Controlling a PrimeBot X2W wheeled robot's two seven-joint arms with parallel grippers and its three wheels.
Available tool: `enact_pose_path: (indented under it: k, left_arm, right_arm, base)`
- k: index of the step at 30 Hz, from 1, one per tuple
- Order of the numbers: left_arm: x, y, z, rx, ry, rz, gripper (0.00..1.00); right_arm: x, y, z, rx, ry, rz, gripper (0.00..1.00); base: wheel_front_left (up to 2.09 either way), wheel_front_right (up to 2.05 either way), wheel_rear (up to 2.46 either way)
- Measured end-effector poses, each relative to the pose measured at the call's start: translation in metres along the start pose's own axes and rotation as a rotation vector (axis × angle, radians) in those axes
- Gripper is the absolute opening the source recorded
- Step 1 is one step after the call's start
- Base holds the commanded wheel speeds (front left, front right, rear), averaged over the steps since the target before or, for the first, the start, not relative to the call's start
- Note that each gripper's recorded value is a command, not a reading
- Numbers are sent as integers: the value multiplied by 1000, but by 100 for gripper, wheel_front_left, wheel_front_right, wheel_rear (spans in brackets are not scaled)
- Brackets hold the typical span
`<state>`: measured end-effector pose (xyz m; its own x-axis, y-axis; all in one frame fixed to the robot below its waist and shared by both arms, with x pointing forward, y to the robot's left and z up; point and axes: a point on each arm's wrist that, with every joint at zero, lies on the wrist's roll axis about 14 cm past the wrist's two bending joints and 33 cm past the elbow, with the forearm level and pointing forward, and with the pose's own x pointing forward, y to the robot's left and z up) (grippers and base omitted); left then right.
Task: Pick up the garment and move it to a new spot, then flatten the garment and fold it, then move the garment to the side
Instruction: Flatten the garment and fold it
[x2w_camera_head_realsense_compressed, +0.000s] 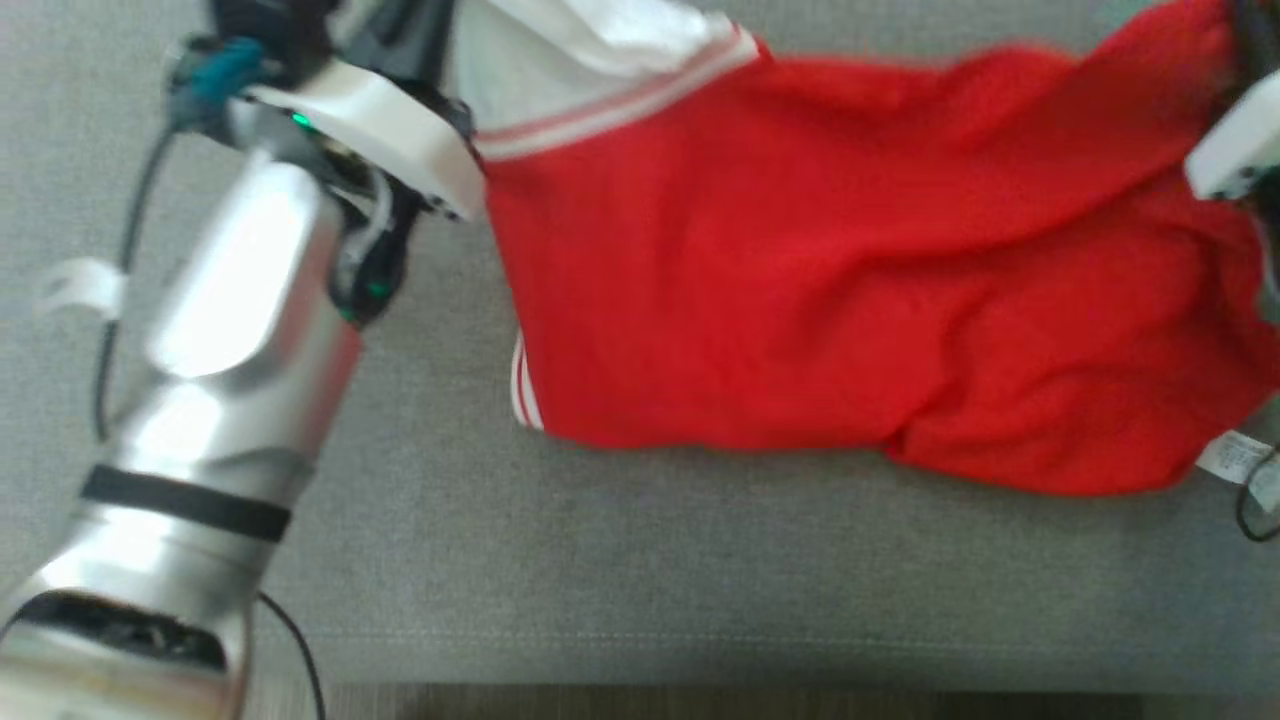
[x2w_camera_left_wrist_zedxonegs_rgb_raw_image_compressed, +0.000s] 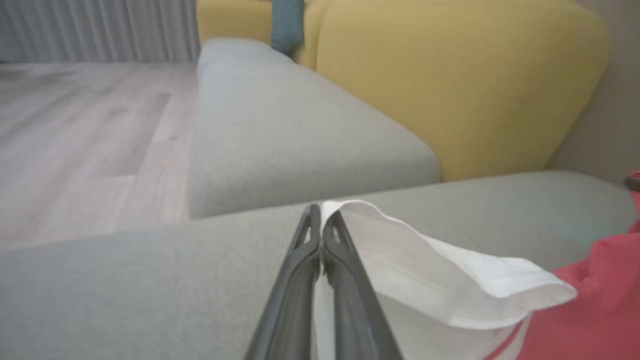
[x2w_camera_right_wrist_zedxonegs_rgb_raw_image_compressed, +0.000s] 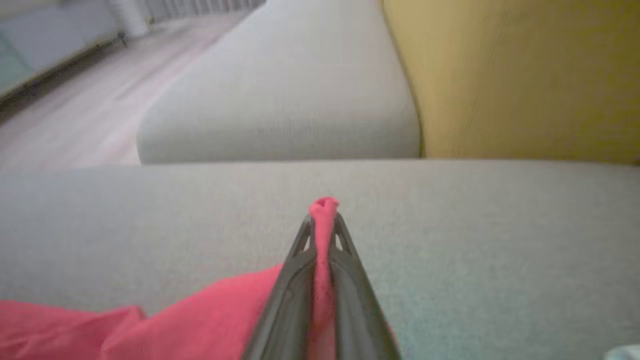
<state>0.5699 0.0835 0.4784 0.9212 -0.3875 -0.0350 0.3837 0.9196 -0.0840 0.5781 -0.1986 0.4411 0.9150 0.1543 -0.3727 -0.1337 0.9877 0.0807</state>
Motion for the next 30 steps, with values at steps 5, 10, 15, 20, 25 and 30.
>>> enact_pose_path:
  k: [5,10,15,20,25,30]
  left_arm:
    - [-15,13,74,58,-198,43,0]
    - [-41,1,159,131,-414,20,0]
    - [-77,-20,236,222,-570,-1,0]
    - [-115,-40,307,292,-705,-8,0]
    - [-137,-57,341,335,-763,-23,0]
    - [-145,-63,353,346,-765,-17,0]
  right_arm:
    - [-39,-5,62,-1,-242,-8,0]
    - [-93,5,135,-24,-484,11,0]
    - [-157,24,199,-52,-686,40,0]
    - [-211,33,238,-60,-807,48,0]
    - [-235,33,250,-39,-833,52,0]
    - [-245,33,252,-16,-825,63,0]
  base:
    - [0,0,0]
    - [0,0,0]
    - [0,0,0]
    - [0,0,0]
    - [0,0,0]
    - [0,0,0]
